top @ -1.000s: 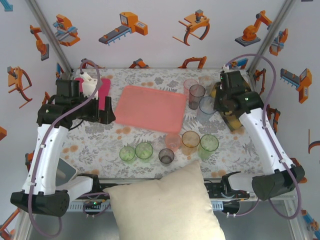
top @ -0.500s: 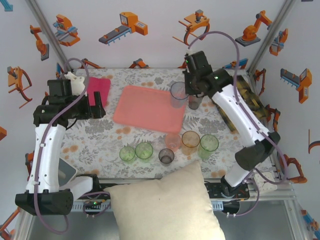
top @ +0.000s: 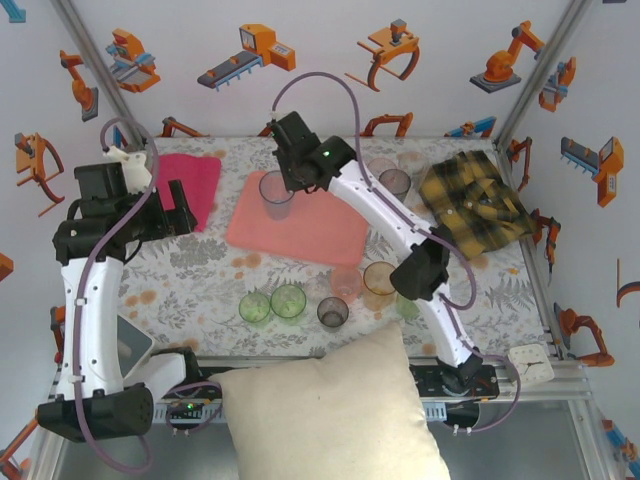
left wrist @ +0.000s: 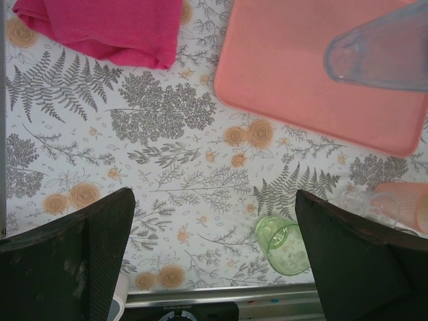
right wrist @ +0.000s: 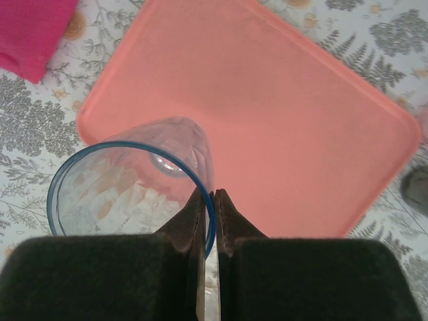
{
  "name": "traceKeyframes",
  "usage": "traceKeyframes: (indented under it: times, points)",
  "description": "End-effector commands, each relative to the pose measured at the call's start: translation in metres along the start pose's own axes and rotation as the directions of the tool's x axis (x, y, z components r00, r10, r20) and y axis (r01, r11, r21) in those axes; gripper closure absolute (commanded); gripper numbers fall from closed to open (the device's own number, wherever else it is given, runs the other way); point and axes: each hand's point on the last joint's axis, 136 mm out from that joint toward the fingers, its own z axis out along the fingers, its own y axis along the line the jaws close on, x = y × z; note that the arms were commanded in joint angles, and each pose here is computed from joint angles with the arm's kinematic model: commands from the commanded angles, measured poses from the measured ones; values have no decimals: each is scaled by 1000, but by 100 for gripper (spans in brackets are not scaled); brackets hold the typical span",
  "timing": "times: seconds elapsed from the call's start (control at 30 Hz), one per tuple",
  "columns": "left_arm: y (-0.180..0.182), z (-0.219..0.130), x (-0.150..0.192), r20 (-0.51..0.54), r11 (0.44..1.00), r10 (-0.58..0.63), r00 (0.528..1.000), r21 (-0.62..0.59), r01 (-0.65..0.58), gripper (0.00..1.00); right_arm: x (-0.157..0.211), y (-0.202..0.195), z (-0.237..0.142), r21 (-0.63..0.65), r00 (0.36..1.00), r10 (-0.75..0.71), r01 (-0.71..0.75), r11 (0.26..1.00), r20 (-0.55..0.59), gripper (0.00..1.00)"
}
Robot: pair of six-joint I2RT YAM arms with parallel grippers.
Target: Place the glasses into the tray
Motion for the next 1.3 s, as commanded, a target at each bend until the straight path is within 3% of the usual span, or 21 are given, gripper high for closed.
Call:
traceKeyframes:
  times: [0.0, 0.43, 1.1, 1.27]
  points:
    - [-1, -4, -2, 17, 999, -30, 999, 17, 30, 3, -16, 23, 1, -76, 997, 46, -42, 996, 58, 100]
    - [-6, -1, 1, 4, 997, -43, 999, 68, 43, 3, 7, 69, 46, -153, 999, 33, -26, 988, 42, 100]
    - [-11, 3, 3, -10, 995, -39, 999, 96, 40, 3, 19, 78, 70, -176, 999, 44, -41, 984, 10, 100]
    - [-12, 4, 3, -12, 994, -40, 999, 103, 41, 3, 20, 81, 73, -190, 999, 46, -44, 981, 4, 91]
